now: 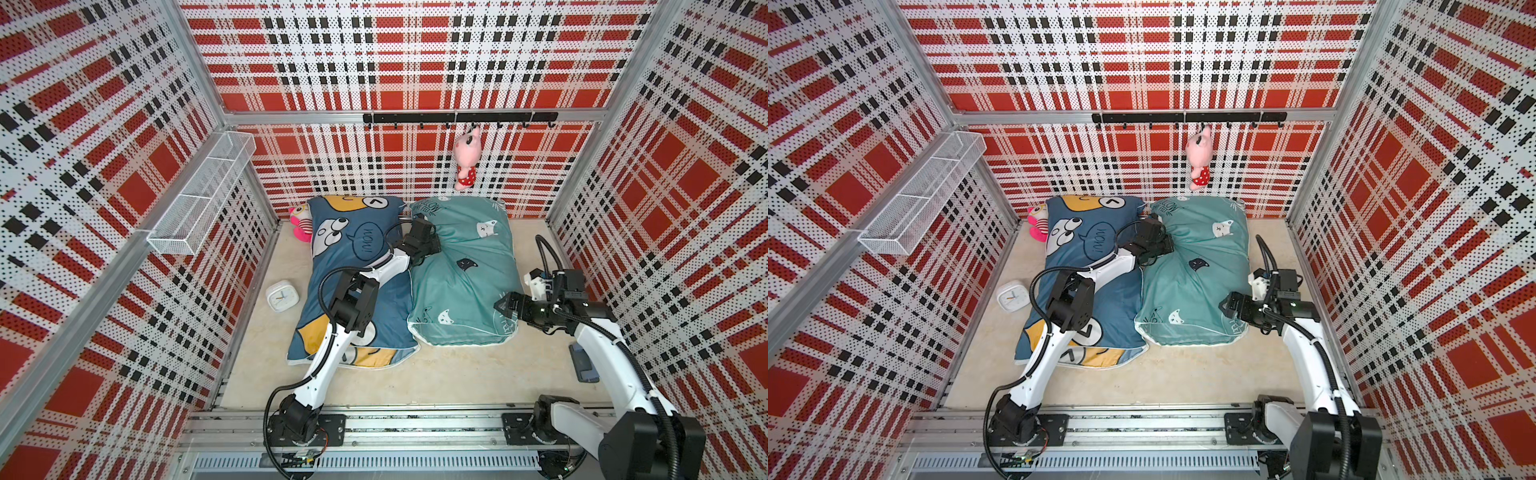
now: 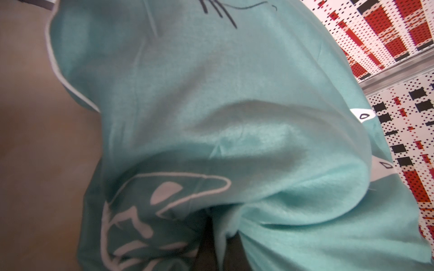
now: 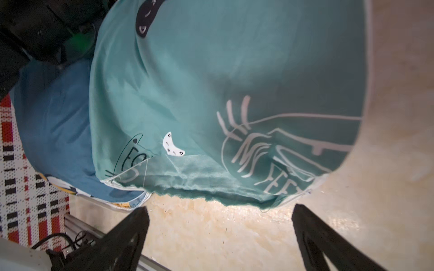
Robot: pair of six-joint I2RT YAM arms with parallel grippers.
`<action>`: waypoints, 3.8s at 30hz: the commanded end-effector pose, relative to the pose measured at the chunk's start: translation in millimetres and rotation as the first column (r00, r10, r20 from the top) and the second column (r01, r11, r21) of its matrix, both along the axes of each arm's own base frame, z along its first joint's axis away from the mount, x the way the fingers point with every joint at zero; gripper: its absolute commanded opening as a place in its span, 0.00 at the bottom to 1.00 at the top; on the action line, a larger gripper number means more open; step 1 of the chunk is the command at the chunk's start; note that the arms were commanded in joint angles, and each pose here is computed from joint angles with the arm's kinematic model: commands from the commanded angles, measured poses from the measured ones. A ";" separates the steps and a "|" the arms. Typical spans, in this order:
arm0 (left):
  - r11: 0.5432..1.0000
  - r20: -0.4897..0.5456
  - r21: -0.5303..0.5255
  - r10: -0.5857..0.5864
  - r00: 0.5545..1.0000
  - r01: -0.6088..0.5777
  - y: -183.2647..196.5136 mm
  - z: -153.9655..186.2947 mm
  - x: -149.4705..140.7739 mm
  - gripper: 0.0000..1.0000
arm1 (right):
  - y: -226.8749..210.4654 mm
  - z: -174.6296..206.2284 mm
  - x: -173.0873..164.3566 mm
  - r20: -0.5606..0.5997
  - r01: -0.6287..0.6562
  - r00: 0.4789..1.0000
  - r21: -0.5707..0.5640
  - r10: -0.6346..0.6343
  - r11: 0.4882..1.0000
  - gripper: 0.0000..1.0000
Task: Zip up pillowcases
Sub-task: Adjust the pillowcase at the center of the board, then pick up the pillowcase from the center of the board.
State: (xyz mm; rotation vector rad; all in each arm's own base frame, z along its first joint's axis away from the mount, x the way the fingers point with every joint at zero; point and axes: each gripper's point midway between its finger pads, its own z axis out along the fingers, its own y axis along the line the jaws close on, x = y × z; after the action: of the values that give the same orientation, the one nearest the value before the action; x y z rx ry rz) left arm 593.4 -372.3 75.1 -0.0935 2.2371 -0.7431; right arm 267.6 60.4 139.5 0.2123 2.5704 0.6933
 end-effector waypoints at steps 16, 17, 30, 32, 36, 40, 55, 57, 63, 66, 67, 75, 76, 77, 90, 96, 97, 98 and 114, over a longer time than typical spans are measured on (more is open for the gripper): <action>0.987 0.026 0.010 0.160 0.987 -0.160 64.7 -26.3 32.6 0.00 | -14.4 -18.5 77.5 0.220 -0.020 0.975 -0.040 0.028 0.999 1.00; 0.987 0.025 0.009 0.161 0.987 -0.161 64.9 -27.1 32.7 0.00 | -12.0 -27.0 77.6 0.206 -0.030 0.978 -0.027 0.035 0.999 1.00; 0.986 0.019 0.010 0.164 0.986 -0.164 66.2 -31.8 32.9 0.00 | 26.7 -68.0 10.2 -0.020 -0.028 0.999 0.100 0.030 0.995 0.94; 0.986 0.020 0.009 0.166 0.986 -0.166 67.3 -31.7 33.7 0.00 | 24.1 -55.3 1.6 -0.012 -0.009 1.000 0.091 0.010 0.996 0.88; 0.986 0.031 0.006 0.166 0.986 -0.166 66.9 -25.2 34.7 0.00 | 21.1 -28.6 -5.5 -0.002 0.001 1.000 0.072 -0.001 0.997 0.68; 0.986 0.037 0.009 0.167 0.985 -0.167 67.6 -20.3 34.7 0.00 | 29.2 -16.4 -13.4 -0.047 -0.034 0.998 0.114 0.039 0.993 0.57; 0.983 0.009 0.011 0.183 0.983 -0.183 83.0 -36.7 42.3 0.00 | 46.8 -18.9 -60.3 -0.178 -0.071 0.977 0.227 0.113 0.971 0.59; 0.983 0.008 0.012 0.184 0.983 -0.184 83.3 -37.4 42.1 0.00 | 46.9 -22.7 -64.8 -0.191 -0.062 0.976 0.232 0.108 0.971 0.58; 0.983 0.006 0.009 0.185 0.983 -0.185 84.2 -37.3 41.9 0.00 | 39.8 -30.0 -71.0 -0.215 -0.020 0.975 0.190 0.062 0.981 0.55; 0.983 0.007 0.003 0.184 0.983 -0.184 83.2 -35.7 41.6 0.00 | 32.1 -38.4 -70.0 -0.238 0.014 0.971 0.144 0.021 0.989 0.52; 0.983 0.009 0.001 0.183 0.983 -0.183 82.6 -34.6 41.6 0.00 | 31.3 -41.0 -70.8 -0.255 0.024 0.967 0.141 0.013 0.990 0.51; 0.983 0.020 -0.017 0.185 0.983 -0.185 82.2 -27.0 41.1 0.00 | 22.9 -51.5 -70.9 -0.291 0.069 0.956 0.093 -0.039 0.993 0.47; 0.983 0.019 -0.017 0.185 0.983 -0.185 82.6 -27.7 41.2 0.00 | 23.6 -52.6 -71.5 -0.296 0.068 0.954 0.094 -0.037 0.993 0.45; 0.983 0.019 -0.017 0.185 0.983 -0.185 82.2 -27.5 41.0 0.00 | 24.1 -53.7 -72.7 -0.306 0.067 0.951 0.092 -0.036 0.993 0.44; 0.982 0.016 -0.022 0.190 0.982 -0.190 84.2 -27.9 41.4 0.00 | 24.4 -66.3 -81.5 -0.366 0.074 0.929 0.030 -0.058 0.997 0.35; 0.981 0.014 -0.025 0.191 0.981 -0.191 84.3 -28.6 40.8 0.00 | 24.4 -69.4 -81.5 -0.372 0.075 0.926 0.020 -0.062 0.997 0.32; 0.981 0.015 -0.026 0.191 0.981 -0.191 84.5 -28.2 40.8 0.00 | 23.5 -69.0 -81.2 -0.370 0.077 0.927 0.015 -0.066 0.997 0.31; 0.981 0.013 -0.024 0.191 0.982 -0.190 84.3 -29.4 40.3 0.00 | 23.1 -68.7 -80.9 -0.366 0.078 0.928 0.012 -0.068 0.997 0.29; 0.985 0.105 -0.044 0.173 0.979 -0.169 85.7 34.8 16.3 0.71 | 26.1 -31.4 -76.8 -0.305 0.047 0.952 0.046 -0.031 0.998 0.00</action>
State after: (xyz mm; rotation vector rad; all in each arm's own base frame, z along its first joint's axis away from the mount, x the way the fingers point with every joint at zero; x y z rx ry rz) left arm 590.7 -328.8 74.4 -0.1738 2.1814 -0.7939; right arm 193.5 83.2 98.2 0.4506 2.8347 0.7295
